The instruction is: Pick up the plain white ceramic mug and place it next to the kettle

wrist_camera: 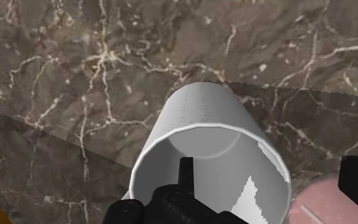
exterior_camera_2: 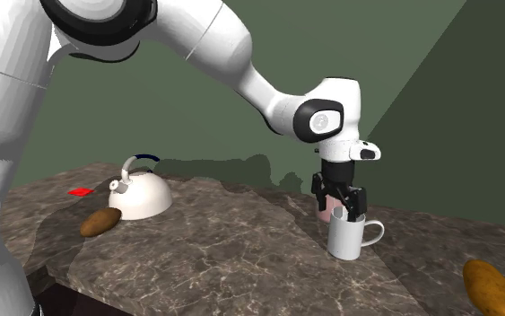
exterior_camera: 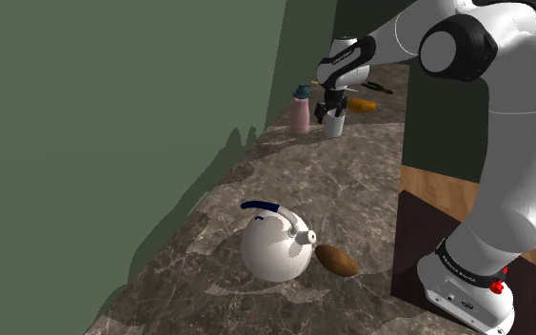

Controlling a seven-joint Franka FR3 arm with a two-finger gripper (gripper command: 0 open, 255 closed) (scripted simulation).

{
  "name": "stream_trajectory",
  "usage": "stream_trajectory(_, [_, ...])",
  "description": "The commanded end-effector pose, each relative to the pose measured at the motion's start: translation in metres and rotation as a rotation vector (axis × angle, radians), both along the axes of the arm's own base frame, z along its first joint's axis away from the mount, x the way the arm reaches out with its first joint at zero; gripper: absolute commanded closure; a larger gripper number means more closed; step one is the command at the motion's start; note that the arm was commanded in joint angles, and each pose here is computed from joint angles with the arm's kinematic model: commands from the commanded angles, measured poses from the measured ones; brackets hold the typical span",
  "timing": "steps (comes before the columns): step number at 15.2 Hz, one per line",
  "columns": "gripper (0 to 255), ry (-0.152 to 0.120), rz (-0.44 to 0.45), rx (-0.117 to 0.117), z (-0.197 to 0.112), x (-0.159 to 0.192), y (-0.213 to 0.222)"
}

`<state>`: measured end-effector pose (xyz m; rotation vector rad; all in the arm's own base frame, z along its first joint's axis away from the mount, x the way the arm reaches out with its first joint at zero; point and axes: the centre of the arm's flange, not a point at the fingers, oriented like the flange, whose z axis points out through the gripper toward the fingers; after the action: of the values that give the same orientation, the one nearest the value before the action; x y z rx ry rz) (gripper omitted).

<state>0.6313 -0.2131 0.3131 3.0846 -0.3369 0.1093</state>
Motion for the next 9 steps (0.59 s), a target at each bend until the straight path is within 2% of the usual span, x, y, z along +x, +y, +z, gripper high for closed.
stream_trajectory(1, [0,-0.001,0.000,0.000,-0.0039,0.0002,0.0004])
stream_trajectory(7, [0,-0.001,0.000,0.000,-0.0039,0.0002,0.0004])
stream_trajectory(8, [255,-0.001,0.000,0.000,-0.0039,0.0002,0.0004])
stream_trajectory(9, [255,-0.001,0.000,0.000,-0.0039,0.0002,0.0004])
